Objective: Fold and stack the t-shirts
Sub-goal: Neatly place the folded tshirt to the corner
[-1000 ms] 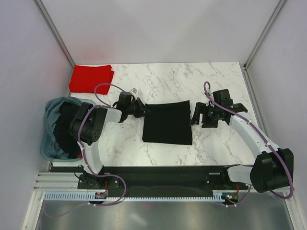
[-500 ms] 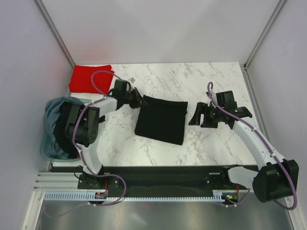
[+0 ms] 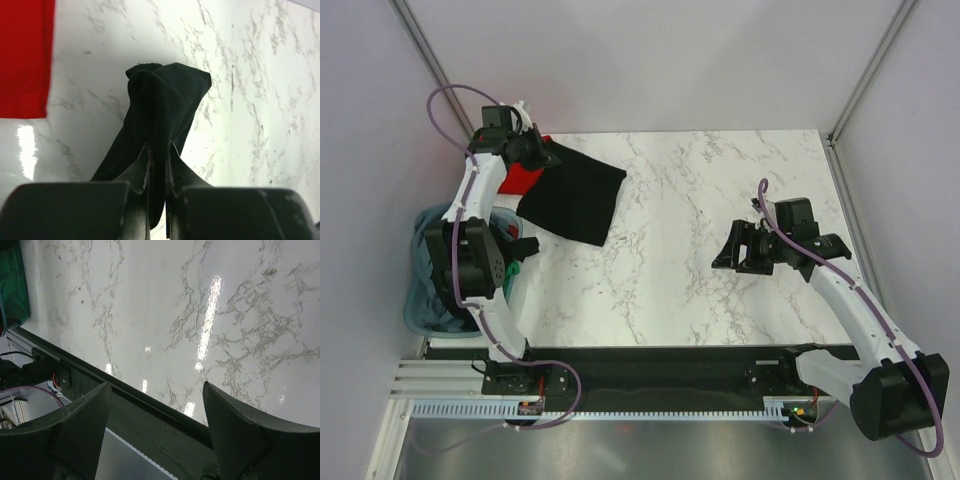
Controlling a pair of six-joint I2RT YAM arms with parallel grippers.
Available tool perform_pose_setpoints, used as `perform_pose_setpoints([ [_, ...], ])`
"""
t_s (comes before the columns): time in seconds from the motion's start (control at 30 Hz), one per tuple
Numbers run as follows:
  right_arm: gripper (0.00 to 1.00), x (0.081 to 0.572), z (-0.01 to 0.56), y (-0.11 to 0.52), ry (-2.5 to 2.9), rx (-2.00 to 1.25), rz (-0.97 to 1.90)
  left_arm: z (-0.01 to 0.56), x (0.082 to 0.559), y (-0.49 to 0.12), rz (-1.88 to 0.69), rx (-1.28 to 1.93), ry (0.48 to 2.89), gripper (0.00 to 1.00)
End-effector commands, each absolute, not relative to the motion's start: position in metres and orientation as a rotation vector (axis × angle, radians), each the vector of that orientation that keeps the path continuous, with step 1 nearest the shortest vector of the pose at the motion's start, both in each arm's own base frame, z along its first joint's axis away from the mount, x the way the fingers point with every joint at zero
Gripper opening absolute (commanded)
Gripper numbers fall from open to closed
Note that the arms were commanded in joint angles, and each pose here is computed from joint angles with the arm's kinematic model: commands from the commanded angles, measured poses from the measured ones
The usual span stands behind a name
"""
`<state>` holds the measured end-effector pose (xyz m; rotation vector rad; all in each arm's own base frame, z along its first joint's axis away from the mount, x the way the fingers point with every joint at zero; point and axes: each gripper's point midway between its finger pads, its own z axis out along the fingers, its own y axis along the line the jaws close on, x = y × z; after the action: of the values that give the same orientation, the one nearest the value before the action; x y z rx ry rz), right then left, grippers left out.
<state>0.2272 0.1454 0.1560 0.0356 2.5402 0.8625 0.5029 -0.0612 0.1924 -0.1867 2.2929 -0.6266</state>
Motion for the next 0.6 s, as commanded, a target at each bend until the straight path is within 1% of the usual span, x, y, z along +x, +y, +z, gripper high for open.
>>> perform_pose_setpoints([
  [0.0, 0.81, 0.227, 0.166, 0.151, 2.493, 0.013, 0.916, 0.218, 0.516, -0.041, -0.465, -0.084, 2.279, 0.02],
  [0.07, 0.81, 0.227, 0.166, 0.151, 2.493, 0.012, 0.919, 0.219, 0.525, -0.031, -0.393, -0.080, 2.279, 0.02],
  [0.1, 0.81, 0.226, 0.166, 0.152, 2.491, 0.011, 0.921, 0.234, 0.533, -0.027, -0.366, -0.070, 2.245, 0.02],
  [0.13, 0.81, 0.226, 0.166, 0.152, 2.491, 0.010, 0.923, 0.229, 0.536, -0.020, -0.324, -0.081, 2.264, 0.02],
  [0.3, 0.81, 0.226, 0.166, 0.153, 2.489, 0.006, 0.931, 0.254, 0.555, 0.000, -0.203, -0.084, 2.196, 0.02],
  [0.57, 0.81, 0.225, 0.165, 0.155, 2.494, -0.011, 0.938, 0.259, 0.564, 0.041, -0.048, -0.168, 2.170, 0.02],
])
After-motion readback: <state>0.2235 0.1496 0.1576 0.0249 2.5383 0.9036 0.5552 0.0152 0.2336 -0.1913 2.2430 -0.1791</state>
